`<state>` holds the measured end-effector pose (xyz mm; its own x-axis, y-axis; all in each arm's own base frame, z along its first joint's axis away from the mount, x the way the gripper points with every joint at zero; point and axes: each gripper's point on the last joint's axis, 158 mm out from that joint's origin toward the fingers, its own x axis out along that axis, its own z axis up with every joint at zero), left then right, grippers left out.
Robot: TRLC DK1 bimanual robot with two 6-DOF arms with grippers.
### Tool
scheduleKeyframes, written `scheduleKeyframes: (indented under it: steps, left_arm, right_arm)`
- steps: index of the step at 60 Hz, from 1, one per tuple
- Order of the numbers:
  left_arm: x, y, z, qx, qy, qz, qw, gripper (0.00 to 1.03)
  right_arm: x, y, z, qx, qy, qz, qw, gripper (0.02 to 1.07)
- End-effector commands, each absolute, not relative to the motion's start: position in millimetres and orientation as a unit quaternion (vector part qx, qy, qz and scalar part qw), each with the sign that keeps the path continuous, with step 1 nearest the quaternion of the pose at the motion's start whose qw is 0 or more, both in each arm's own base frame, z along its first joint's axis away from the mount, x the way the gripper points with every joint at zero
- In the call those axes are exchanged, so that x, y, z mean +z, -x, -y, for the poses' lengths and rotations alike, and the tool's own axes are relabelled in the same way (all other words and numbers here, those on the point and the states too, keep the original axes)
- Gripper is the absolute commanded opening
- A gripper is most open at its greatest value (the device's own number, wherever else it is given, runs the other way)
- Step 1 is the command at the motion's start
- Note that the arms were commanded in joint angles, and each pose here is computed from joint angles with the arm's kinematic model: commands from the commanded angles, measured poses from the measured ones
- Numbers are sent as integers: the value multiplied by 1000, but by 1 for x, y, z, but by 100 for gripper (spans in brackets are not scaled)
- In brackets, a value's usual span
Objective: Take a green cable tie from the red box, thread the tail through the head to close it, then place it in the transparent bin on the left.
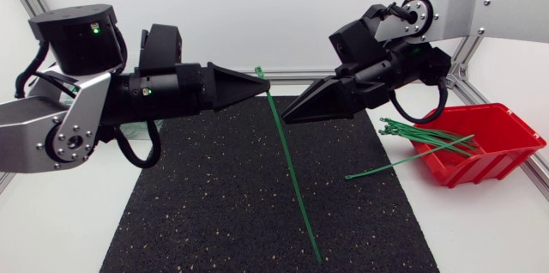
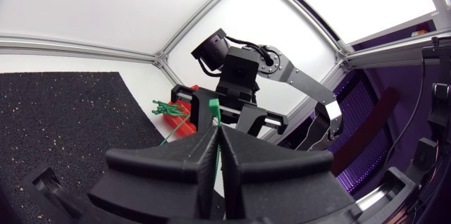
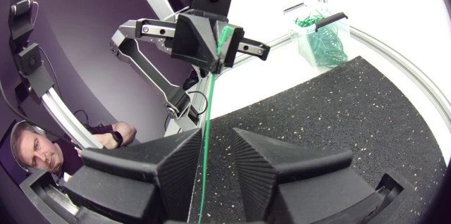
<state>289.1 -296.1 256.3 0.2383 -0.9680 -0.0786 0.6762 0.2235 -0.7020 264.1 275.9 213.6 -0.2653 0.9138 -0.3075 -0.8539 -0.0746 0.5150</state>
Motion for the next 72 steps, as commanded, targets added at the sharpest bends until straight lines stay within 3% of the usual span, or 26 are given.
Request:
scheduleKeyframes:
  steps: [1,7,9,10,11,31,47,54,72]
  left_arm:
    - [280,-293,290,-569,265,-237,742,4]
    - [280,-306,281,-557,247,-228,759,4]
    - [279,-310,279,-554,240,-226,765,4]
    - [279,-312,278,-552,235,-225,768,4]
    - [278,-314,277,-550,232,-224,770,4]
    - [252,-343,265,-516,166,-244,804,4]
    - [242,-352,261,-514,163,-305,785,4]
    - [240,-356,262,-521,170,-313,776,4]
    - [242,-358,259,-528,177,-313,769,4]
  right_arm:
    - [207,-286,-272,728,-37,-299,616,49]
    - [194,-292,-270,736,27,-269,621,53]
    - [193,-295,-271,739,38,-258,621,75]
    - [193,-297,-271,739,41,-254,622,95]
    - [192,-298,-272,740,44,-251,623,107]
    - [139,-340,-267,687,183,-242,661,103]
    - [95,-399,-240,545,341,-264,719,103]
    - [94,-400,-235,504,421,-229,719,103]
    - [84,-386,-212,503,526,-212,652,103]
